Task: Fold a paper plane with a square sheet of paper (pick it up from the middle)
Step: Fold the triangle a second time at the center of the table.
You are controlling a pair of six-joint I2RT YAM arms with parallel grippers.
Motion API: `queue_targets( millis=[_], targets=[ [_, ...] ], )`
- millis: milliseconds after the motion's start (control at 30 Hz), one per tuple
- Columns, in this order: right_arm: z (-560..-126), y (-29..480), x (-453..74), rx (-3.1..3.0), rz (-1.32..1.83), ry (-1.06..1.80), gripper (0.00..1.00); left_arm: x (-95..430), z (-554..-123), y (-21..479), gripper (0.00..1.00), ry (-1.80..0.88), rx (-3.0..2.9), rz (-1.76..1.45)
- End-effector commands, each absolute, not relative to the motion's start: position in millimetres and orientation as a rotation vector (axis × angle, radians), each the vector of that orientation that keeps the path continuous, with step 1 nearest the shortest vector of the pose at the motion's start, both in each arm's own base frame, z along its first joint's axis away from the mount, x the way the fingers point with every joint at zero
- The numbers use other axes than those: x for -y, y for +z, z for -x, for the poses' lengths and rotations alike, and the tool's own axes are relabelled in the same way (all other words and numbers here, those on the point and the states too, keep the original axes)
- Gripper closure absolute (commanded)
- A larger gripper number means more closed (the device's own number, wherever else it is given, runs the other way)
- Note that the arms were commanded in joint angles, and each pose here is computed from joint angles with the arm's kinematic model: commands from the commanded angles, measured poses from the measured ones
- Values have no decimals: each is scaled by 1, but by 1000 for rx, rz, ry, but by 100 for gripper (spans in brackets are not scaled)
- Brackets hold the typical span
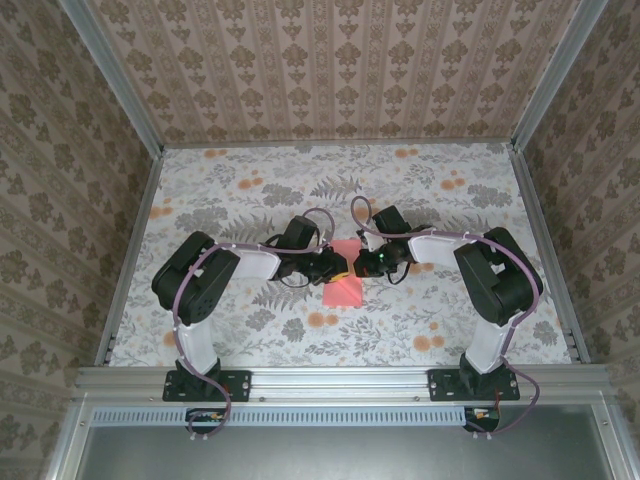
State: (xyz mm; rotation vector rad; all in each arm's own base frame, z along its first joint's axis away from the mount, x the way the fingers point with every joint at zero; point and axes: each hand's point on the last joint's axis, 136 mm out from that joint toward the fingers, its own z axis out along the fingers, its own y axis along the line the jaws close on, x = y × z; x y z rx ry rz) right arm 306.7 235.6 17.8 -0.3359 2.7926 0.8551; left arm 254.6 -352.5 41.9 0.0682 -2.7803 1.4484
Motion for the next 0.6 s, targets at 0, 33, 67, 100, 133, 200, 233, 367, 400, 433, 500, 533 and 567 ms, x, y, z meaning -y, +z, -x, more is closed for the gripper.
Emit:
queue_targets(
  millis=[0,33,67,100,133,200,233,367,400,433,500,533,567],
  targets=[
    [-308,22,-233,-2795,350,814,96,347,-251,30,84,1406,2783,-76],
    [-309,21,-233,-2796,350,811,96,347,-251,30,84,1405,2783,-77],
    [-308,21,-233,-2799,350,811,96,347,-251,29,84,1403,2784,-75],
    [-308,20,-233,-2802,348,810,96,347,-250,28,84,1400,2783,-78],
    [-308,20,-233,-2802,348,810,96,346,-250,28,84,1395,2783,-81],
    [-308,18,-233,-2807,349,814,95,346,-250,25,84,1386,2782,-84],
    [-308,18,-233,-2808,350,816,95,345,-249,24,84,1380,2782,-88],
    [-307,17,-235,-2812,352,824,95,344,-248,20,85,1366,2784,-97],
    [-307,16,-234,-2816,349,825,95,343,-248,19,85,1359,2785,-100],
    [-306,16,-234,-2817,352,826,95,343,-247,18,85,1356,2786,-102],
    [-306,16,-235,-2818,351,828,95,341,-246,17,85,1345,2790,-106],
    [-306,15,-235,-2819,352,828,95,341,-245,16,85,1341,2790,-108],
    [-306,15,-235,-2820,352,830,95,339,-244,15,85,1335,2788,-116]
  ],
)
